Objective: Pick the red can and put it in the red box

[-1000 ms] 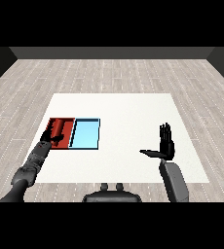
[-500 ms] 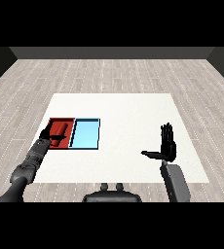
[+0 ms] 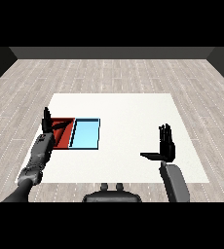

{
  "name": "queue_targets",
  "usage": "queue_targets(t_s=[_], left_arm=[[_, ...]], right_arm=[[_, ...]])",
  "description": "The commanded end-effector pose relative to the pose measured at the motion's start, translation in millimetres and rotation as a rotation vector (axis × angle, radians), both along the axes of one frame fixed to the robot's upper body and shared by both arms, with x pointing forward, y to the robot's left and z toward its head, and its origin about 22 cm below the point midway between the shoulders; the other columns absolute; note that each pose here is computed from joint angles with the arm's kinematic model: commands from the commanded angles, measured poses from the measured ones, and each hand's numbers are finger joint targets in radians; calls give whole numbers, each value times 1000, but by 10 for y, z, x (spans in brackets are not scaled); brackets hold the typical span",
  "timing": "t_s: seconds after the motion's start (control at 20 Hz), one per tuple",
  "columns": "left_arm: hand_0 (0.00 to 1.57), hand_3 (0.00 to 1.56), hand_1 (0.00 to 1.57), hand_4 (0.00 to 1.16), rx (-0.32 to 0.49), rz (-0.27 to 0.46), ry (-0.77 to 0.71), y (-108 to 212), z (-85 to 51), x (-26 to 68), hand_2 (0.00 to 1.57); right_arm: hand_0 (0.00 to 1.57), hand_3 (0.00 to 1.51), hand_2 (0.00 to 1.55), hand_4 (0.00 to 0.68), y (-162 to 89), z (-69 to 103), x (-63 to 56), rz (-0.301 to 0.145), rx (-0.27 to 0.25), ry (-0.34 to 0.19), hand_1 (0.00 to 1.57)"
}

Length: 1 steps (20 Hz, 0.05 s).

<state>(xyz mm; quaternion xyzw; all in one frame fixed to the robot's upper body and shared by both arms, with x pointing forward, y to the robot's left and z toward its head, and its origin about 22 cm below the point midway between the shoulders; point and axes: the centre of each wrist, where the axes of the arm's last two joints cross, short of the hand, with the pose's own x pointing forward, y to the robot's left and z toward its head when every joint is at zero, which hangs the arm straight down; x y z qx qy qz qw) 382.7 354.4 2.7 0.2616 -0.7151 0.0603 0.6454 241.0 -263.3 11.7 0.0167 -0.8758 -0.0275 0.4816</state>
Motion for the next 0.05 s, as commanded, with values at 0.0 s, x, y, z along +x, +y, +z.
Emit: queue_targets(t_s=[0.0], left_arm=[[0,0,0,0,-57,-106,-301,-163,72,8,0]], right_arm=[[0,0,0,0,29,-29,-3,32,-5,1,0]])
